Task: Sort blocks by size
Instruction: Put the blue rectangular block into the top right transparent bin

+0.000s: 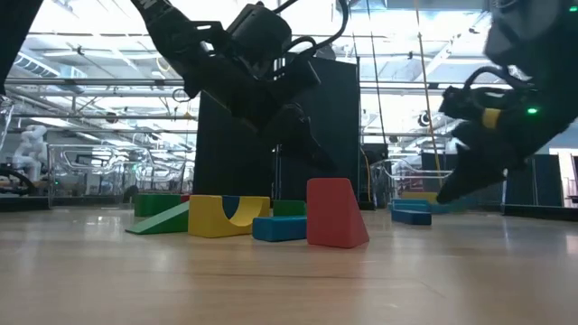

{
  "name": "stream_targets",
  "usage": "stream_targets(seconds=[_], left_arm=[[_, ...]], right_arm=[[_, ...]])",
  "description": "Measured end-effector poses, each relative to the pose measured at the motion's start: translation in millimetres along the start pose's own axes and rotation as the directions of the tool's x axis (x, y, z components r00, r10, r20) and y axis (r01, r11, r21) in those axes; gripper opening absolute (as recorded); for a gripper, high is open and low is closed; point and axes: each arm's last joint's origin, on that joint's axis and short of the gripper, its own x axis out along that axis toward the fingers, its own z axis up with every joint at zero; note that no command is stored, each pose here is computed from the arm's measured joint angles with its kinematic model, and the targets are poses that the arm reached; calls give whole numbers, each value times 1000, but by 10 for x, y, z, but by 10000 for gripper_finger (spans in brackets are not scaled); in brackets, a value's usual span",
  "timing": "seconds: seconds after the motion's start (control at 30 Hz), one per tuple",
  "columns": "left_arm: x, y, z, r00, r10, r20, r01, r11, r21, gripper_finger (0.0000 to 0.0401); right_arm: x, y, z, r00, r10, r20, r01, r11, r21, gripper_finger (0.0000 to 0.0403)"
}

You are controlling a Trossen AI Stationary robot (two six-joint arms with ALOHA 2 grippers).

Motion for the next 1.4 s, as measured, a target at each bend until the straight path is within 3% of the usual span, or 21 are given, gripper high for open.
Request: stream_targets(seconds=[0.57,0.73,1.17,1.4], left_arm=[[-3,-9,-44,999,-8,-47,8,1000,5,309],[-3,-9,-43,999,-8,-47,8,1000,5,309],[-4,-25,-44,998,-43,-42,41,998,-47,309],[29,-36,-85,997,-47,-61,41,995,-87,309]], right_arm=[[346,57,140,999,39,18,-40,997,58,0],[502,159,157,994,112,17,-113,993,24,0],[781,371,410,989,135,68,-129,988,-82,0],[750,387,470,989,91,119,-80,992,-95,0]])
